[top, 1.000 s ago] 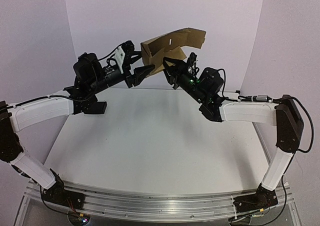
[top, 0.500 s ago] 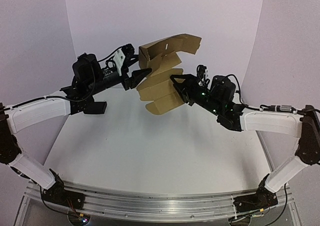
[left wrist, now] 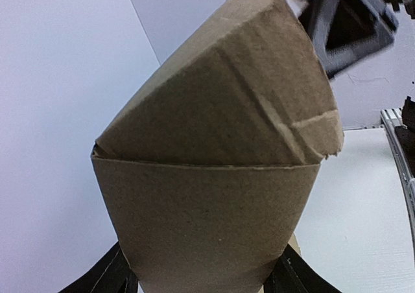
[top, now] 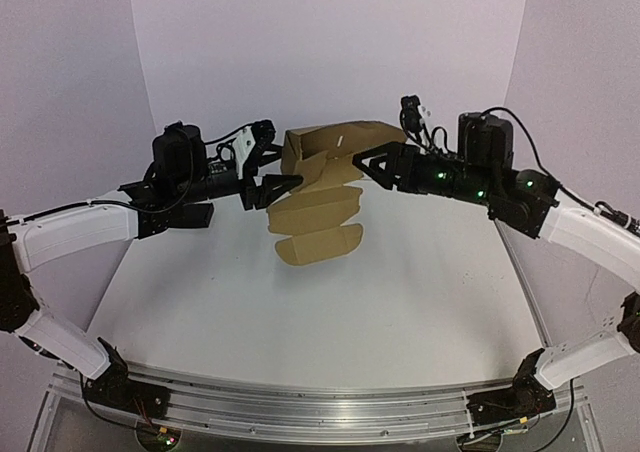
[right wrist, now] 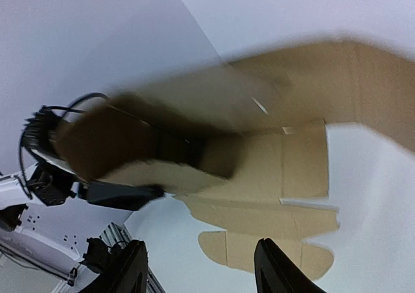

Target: Fold the paper box

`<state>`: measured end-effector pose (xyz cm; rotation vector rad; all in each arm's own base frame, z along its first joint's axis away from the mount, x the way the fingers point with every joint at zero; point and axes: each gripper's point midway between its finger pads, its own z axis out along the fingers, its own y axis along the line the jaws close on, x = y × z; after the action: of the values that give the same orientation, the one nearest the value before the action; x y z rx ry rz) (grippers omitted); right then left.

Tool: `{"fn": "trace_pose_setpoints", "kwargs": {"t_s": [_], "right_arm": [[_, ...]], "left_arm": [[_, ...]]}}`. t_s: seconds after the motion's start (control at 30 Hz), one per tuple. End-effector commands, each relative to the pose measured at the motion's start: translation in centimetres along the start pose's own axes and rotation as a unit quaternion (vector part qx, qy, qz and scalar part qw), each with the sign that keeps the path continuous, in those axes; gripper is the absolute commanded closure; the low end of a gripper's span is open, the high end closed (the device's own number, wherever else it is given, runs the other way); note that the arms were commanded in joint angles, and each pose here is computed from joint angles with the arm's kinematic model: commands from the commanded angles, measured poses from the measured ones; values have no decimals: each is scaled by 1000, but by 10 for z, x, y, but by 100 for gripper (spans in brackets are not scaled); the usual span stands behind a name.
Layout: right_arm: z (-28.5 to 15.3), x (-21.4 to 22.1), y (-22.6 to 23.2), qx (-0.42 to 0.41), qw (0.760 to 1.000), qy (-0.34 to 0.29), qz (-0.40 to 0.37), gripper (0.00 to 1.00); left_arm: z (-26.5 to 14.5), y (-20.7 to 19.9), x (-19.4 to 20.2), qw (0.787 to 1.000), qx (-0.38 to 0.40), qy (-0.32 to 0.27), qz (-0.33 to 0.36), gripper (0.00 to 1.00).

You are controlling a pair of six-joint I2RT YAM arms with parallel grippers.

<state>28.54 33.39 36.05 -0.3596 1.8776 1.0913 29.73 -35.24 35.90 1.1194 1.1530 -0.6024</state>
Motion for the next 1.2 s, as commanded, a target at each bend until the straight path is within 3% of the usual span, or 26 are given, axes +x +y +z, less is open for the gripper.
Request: {"fn": "trace_pose_setpoints", "kwargs": {"t_s": [0.0,0.17,0.33,0.47,0.7,1.0,1.17], "right_arm": [[-39,-40,58,-65,984,-2,-166,41],[-68,-69,80,-70,954,-37,-291,32],[-53,-55,64,-44,936,12,-348,27],[-39,-50,73,-77,942,32,-326,25],[-24,16,48,-105,944,129,-285,22],[-12,52,32,-107,946,186,-244,37],[-4,82,17,-98,942,224,-228,39]], "left_arm": [[-12,-16,-14,999,46,-11,-10,56],[-13,-29,-10,996,81,-5,-26,56],[-16,-46,-12,991,132,-11,-28,56],[-21,-62,-9,985,174,-13,-12,56],[-19,-85,30,975,214,-2,-59,55],[-8,-105,61,966,255,-38,-37,55],[-5,-111,81,965,252,-34,-72,54]]}}
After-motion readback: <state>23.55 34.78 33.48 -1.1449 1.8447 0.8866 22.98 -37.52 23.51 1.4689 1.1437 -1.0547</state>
